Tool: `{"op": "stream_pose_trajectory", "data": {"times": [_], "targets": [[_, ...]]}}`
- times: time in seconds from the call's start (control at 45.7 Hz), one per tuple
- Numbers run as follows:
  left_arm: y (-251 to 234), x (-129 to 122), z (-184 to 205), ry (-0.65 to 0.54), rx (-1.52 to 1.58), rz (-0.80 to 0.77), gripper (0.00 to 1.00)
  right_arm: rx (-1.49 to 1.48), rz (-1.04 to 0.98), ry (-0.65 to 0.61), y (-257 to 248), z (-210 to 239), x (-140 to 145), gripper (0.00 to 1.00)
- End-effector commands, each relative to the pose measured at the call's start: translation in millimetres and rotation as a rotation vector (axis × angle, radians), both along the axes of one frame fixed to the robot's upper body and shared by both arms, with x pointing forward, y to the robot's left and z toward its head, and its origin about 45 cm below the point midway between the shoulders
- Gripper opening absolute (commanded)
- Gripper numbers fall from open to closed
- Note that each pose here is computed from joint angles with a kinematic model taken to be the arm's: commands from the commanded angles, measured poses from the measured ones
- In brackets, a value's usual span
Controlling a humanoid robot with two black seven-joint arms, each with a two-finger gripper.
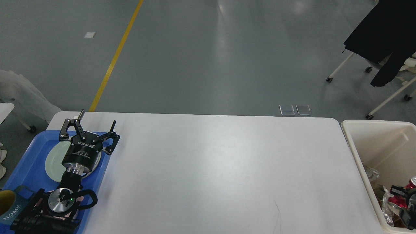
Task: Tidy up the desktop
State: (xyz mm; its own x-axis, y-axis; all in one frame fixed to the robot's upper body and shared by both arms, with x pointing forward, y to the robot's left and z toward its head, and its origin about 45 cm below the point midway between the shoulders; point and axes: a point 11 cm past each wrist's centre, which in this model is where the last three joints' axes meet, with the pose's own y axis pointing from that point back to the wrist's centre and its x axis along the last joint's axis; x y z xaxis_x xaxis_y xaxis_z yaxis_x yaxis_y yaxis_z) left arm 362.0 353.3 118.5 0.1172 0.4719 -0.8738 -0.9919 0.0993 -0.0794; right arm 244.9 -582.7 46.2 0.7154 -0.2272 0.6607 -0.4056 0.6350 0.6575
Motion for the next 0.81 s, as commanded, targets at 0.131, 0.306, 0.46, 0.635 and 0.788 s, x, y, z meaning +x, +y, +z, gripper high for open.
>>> {"op": "stream_pose_trajectory", "data": {"times": [0.131, 0.306, 0.46, 0.635, 0.788], "targets": [[0.0, 0.0, 0.0, 0.0, 0.0, 0.0, 0.97, 0.006, -0.003, 0.016, 1.7, -6.8, -8.4, 1.0], [0.0, 0.0, 0.0, 0.0, 0.0, 0.0, 0.97, 0.074, -0.138, -0.115, -5.2, 4.1, -0.9, 1.0], [0.0, 0.0, 0.0, 0.0, 0.0, 0.0, 0.97, 0.153, -0.347, -0.381, -39.9, 52.3, 18.0, 1.0], [0.6, 0.0, 0.2, 0.0, 0.001, 0.0, 0.97, 0.403, -0.465, -0.651, -13.2, 76.5, 74.3, 1.0], [0.0, 0.0, 0.0, 0.0, 0.0, 0.0, 0.97, 0.829, -0.635, -1.008, 13.3, 116.7, 122.5, 1.0]]}}
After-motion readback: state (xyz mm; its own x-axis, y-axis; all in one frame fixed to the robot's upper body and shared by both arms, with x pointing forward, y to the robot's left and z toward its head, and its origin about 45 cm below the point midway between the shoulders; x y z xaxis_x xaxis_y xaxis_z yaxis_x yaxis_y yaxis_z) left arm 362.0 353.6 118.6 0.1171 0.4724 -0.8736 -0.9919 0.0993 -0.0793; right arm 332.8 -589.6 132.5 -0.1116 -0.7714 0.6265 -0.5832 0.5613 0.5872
